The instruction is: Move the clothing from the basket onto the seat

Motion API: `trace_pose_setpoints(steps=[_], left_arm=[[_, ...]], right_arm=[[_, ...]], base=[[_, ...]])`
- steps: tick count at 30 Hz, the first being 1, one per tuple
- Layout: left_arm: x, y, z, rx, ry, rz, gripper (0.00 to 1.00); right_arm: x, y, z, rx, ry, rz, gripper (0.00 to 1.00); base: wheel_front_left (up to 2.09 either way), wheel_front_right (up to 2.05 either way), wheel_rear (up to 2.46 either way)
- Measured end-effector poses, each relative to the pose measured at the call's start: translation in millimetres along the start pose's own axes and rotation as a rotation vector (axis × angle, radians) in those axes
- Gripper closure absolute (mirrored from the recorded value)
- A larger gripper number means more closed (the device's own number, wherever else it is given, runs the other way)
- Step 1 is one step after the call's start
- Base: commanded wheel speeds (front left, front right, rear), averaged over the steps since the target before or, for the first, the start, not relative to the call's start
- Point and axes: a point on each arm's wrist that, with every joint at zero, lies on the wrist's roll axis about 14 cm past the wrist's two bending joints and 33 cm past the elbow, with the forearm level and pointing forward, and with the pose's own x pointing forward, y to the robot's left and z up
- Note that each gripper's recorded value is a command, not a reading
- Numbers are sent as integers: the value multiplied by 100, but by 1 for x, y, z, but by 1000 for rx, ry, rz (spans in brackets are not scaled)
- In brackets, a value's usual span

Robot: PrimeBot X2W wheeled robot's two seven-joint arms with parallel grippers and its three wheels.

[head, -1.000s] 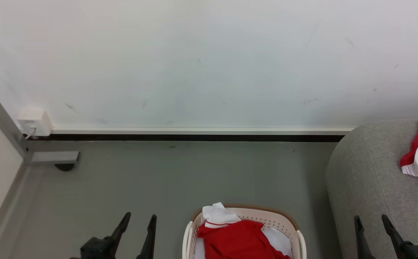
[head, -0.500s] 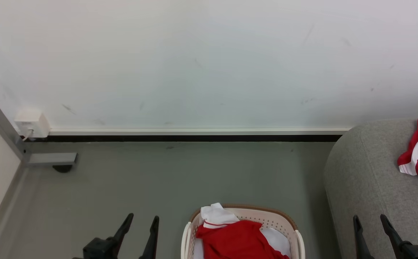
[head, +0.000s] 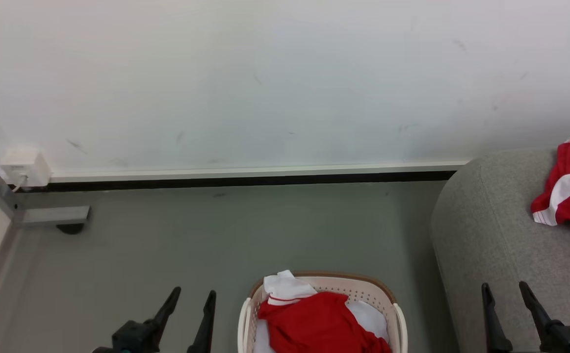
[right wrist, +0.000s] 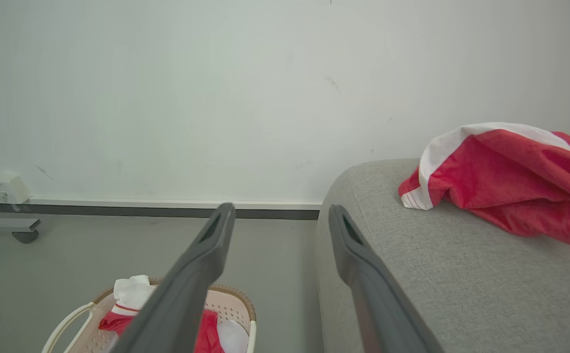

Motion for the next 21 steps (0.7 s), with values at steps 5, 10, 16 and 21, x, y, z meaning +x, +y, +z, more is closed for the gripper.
trace_pose_setpoints(steps=[5, 10, 16, 21], left_arm=[[19, -10, -2, 12, 9, -52, 0], [55, -27, -5, 33, 16, -141, 0], [95, -55, -49, 79, 125, -295, 0], [118, -77, -111, 122, 287, -431, 0]], right_arm=[[9, -8, 9, -10, -29, -20, 0], [30, -13, 20, -26, -65, -28, 0], [66, -16, 29, -49, -105, -20, 0], [98, -21, 27, -60, -127, -19, 0]], base=[[0, 0, 0], [0, 0, 0], [0, 0, 0], [0, 0, 0]])
